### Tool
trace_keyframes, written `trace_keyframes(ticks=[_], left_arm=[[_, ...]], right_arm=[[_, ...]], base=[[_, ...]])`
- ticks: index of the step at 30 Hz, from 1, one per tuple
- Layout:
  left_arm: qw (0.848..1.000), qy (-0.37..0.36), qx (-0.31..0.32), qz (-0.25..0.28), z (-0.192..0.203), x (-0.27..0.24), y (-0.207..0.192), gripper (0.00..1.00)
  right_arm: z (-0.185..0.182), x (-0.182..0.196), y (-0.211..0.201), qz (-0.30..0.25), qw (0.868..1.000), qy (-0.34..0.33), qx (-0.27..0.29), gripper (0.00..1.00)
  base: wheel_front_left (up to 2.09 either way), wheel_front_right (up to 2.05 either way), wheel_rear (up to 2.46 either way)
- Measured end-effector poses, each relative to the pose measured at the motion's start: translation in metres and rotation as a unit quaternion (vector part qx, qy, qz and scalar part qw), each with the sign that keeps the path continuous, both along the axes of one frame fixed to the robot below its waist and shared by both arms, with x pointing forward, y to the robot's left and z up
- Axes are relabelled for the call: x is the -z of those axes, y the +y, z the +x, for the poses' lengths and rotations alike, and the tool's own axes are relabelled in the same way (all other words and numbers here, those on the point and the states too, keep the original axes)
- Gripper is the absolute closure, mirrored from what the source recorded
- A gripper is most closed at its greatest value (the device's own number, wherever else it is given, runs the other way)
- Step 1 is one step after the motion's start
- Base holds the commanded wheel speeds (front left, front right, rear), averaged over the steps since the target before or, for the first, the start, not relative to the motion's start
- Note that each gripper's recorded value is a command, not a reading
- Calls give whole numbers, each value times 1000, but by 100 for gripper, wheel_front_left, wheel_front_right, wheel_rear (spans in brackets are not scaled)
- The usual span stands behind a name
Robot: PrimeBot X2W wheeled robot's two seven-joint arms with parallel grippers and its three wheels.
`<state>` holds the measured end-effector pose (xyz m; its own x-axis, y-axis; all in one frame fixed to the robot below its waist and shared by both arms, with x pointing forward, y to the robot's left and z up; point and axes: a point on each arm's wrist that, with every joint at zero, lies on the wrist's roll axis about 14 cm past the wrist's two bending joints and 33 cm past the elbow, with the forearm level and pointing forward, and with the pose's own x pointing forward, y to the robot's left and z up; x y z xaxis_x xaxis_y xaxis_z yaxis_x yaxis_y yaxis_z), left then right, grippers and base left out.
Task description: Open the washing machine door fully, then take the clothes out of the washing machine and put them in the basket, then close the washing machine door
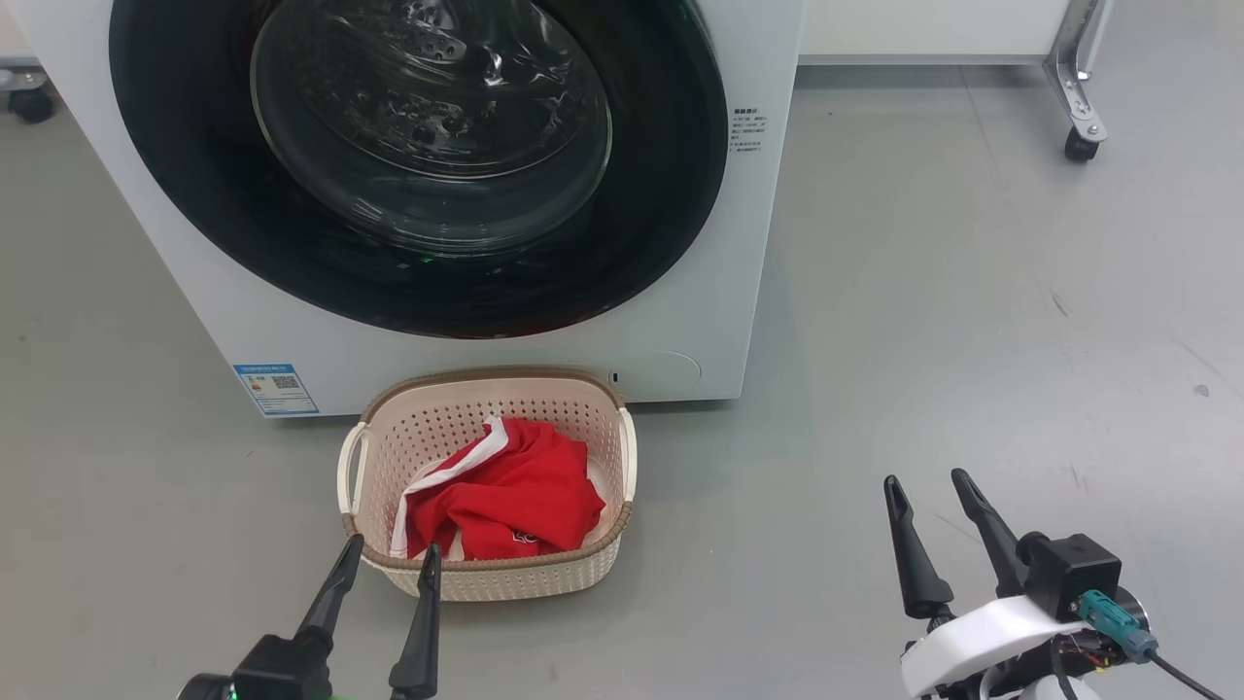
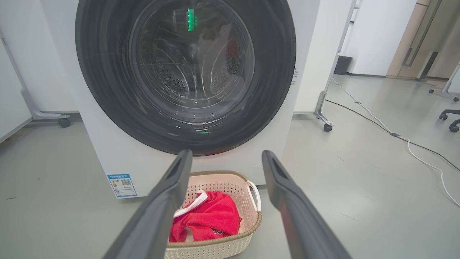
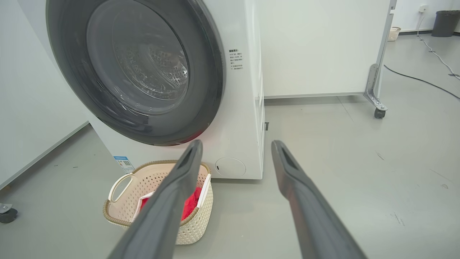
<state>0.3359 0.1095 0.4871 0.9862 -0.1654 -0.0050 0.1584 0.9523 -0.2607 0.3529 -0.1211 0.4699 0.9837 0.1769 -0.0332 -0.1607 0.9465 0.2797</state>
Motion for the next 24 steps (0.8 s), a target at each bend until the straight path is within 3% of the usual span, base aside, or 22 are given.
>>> trace_keyframes(ticks=[9, 10, 18, 24], left_arm=[[1000, 1, -1, 1, 0, -1, 1, 0], [1000, 3, 0, 2, 0, 0, 1, 100], [998, 56, 3, 5, -13, 33, -5, 100], [998, 63, -2, -21, -14, 34, -4, 100]], right_arm=[[-3, 2, -1, 0, 1000, 4, 5, 0], [-3, 3, -1, 0, 1000, 5, 5, 100], [-25, 43, 0, 0, 997, 72, 7, 100], [-26, 44, -2, 26, 996, 79, 17, 100]], base=[[0, 0, 0], [0, 0, 0], [0, 0, 0], [0, 0, 0]])
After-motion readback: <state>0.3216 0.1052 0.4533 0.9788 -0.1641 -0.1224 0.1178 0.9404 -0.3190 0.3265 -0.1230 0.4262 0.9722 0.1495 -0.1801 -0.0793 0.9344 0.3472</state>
